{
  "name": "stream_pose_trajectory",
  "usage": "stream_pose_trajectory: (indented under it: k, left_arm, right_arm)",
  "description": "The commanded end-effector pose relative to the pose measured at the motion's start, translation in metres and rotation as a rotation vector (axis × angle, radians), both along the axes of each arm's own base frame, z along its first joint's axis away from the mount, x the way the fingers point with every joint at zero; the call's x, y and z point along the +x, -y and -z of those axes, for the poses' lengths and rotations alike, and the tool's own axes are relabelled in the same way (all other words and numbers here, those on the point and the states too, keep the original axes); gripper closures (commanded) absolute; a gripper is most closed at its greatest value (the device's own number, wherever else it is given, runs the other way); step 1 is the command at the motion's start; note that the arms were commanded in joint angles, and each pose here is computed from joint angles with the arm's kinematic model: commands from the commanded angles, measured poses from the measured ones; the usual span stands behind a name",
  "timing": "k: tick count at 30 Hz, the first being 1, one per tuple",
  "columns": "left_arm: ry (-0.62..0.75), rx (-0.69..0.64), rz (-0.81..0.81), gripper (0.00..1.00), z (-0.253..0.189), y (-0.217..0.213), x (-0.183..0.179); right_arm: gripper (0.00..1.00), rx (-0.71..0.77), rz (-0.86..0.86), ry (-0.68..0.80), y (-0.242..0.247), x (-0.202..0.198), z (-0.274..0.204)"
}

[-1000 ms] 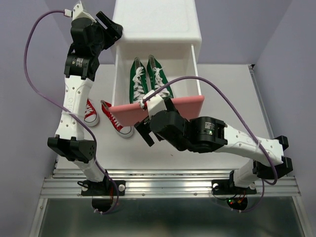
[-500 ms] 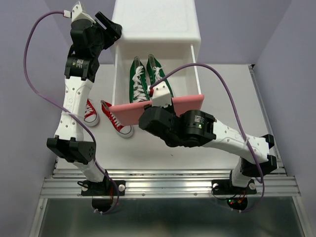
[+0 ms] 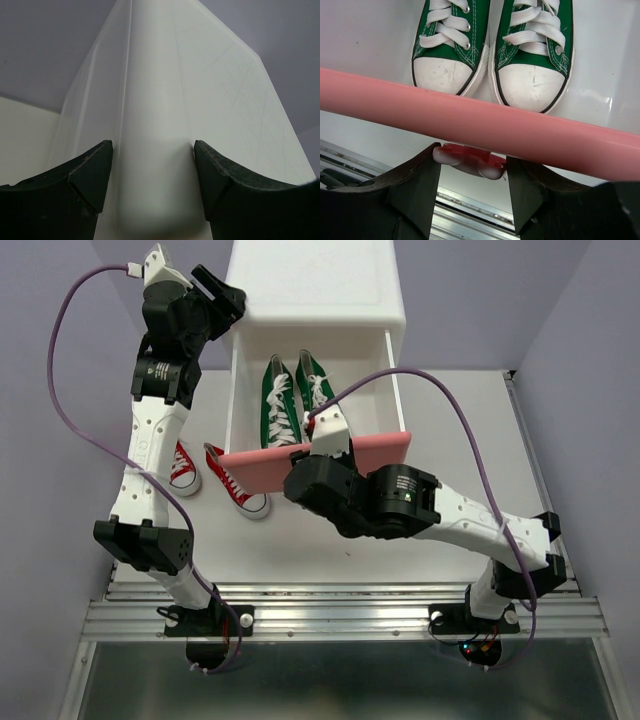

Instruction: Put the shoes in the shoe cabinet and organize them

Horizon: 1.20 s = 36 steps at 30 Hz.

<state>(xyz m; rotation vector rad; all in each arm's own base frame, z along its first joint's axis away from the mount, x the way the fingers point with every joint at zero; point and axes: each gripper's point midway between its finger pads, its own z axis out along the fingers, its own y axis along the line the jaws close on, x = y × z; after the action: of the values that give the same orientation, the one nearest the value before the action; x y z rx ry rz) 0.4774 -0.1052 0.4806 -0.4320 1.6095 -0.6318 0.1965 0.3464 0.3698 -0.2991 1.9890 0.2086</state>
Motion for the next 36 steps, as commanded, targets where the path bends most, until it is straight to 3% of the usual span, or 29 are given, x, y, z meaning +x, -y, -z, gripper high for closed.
stream_pose_trajectory:
  k: [1, 2, 7, 24, 31, 36]
  left_arm:
    - [-0.303, 0.079, 0.139, 0.38, 0.096, 0.028, -0.013]
    - [-0.3, 0.077, 0.14, 0.39, 0.096, 0.028, -0.013]
    - [-0.291, 0.066, 0.147, 0.39, 0.093, 0.03, -0.013]
    - [-0.295, 0.033, 0.173, 0.39, 0.1, 0.035, -0.018]
    - [-0.291, 0.03, 0.176, 0.39, 0.1, 0.036, -0.018]
    - [-0.285, 0.027, 0.179, 0.38, 0.097, 0.037, -0.017]
  right_arm:
    - [0.99, 0.503, 0.122, 0.101, -0.018, 0.039, -0.067]
    - [0.99, 0.573, 0.097, 0.124, -0.023, 0.039, -0.081]
    - [0.99, 0.573, 0.109, 0.161, -0.017, 0.041, -0.089]
    - [0.99, 0.859, 0.047, 0.245, -0.014, 0.035, -0.147]
    - [1.0, 0.786, 0.179, 0.28, 0.002, 0.048, -0.13]
    - [0.99, 0.716, 0.19, 0.302, 0.008, 0.084, -0.118]
